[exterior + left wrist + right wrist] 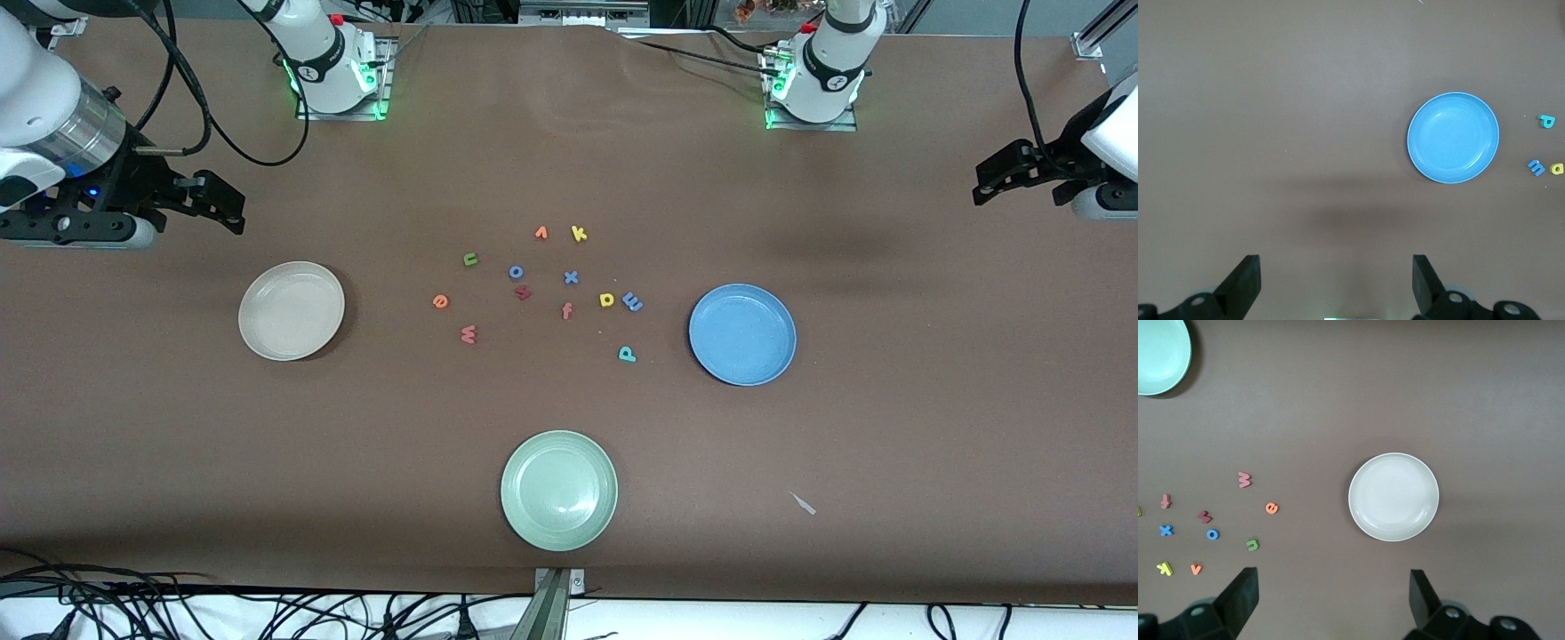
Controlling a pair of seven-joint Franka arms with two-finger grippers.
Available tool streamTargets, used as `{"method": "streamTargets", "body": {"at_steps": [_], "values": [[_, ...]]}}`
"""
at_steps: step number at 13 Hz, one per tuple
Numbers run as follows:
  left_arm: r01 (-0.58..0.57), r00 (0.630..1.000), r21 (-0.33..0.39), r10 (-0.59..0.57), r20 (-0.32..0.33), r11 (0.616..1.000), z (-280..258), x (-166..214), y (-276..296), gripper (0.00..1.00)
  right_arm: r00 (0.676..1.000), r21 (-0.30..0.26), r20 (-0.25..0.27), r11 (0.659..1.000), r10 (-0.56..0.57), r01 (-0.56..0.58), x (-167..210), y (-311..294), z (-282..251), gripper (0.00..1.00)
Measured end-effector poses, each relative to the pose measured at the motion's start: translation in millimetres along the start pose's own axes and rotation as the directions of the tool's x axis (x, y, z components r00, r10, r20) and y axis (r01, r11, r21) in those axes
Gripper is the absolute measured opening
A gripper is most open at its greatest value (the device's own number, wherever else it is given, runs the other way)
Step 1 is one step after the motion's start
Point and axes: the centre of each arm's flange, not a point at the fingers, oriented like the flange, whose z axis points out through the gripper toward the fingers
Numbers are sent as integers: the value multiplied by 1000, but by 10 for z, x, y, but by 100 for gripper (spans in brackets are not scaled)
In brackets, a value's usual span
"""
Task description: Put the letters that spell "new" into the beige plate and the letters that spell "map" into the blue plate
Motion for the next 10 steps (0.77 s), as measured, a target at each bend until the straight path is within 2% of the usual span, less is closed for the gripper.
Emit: {"method": "streamTargets", "body": {"at_steps": [10], "values": [[0,1000,0,0,0,1000,0,0,0,100,1000,1,-4,1000,-13,13,-12,-75,-4,100]]}}
